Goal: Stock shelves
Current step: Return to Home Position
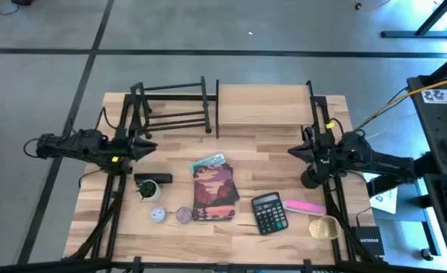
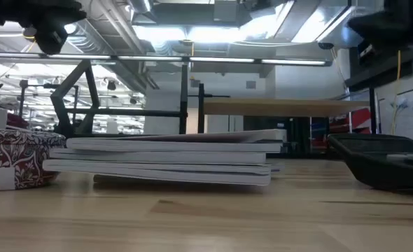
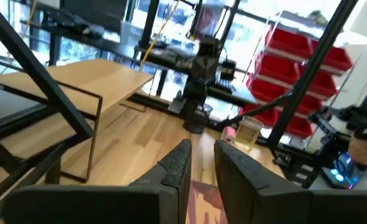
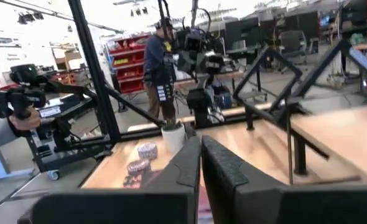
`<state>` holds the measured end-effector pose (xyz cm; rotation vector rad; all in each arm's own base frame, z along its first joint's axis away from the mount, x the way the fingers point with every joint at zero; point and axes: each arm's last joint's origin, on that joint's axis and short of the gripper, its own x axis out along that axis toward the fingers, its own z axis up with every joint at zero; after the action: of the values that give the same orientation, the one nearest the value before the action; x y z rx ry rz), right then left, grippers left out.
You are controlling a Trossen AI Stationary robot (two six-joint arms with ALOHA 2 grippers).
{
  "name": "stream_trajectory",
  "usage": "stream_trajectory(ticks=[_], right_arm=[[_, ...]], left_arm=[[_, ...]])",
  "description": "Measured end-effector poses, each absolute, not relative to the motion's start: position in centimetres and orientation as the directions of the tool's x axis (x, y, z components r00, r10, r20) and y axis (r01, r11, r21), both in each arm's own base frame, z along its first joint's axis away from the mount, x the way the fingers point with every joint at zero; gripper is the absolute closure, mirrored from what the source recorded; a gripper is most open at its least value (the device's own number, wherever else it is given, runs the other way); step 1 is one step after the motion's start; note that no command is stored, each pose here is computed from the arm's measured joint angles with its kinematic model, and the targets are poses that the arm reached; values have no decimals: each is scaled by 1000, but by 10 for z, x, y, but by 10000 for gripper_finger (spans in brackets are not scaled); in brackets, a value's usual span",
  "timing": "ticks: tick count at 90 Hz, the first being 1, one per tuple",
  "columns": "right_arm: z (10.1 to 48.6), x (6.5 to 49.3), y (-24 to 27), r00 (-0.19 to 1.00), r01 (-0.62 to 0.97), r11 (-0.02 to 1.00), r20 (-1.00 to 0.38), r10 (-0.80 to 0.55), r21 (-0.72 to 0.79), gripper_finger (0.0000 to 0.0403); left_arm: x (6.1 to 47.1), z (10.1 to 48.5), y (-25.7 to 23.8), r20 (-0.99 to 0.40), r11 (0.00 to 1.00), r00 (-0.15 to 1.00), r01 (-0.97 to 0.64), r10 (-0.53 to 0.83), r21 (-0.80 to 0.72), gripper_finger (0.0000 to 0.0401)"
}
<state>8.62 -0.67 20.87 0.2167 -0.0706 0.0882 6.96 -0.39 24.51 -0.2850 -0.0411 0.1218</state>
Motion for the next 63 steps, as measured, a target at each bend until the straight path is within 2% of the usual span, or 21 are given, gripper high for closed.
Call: stream_trajectory(ticks=[15, 29, 47, 63], right_arm=[[201, 89, -10, 991, -109, 972, 100, 89, 210, 403], [196, 90, -14, 990, -109, 974, 113, 87, 200, 403], [192, 90, -18, 991, -99, 976, 104, 79, 196, 403], [181, 92, -21, 994, -82, 974, 90, 64, 213, 403]], left_arm=[[75, 233, -6, 132, 968, 988, -40, 74, -249, 349], [84, 214, -8, 103, 969, 993, -37, 64, -244, 349], [91, 199, -10, 162, 971, 986, -8, 48, -237, 349], [94, 185, -10, 144, 972, 988, -30, 64, -231, 349]])
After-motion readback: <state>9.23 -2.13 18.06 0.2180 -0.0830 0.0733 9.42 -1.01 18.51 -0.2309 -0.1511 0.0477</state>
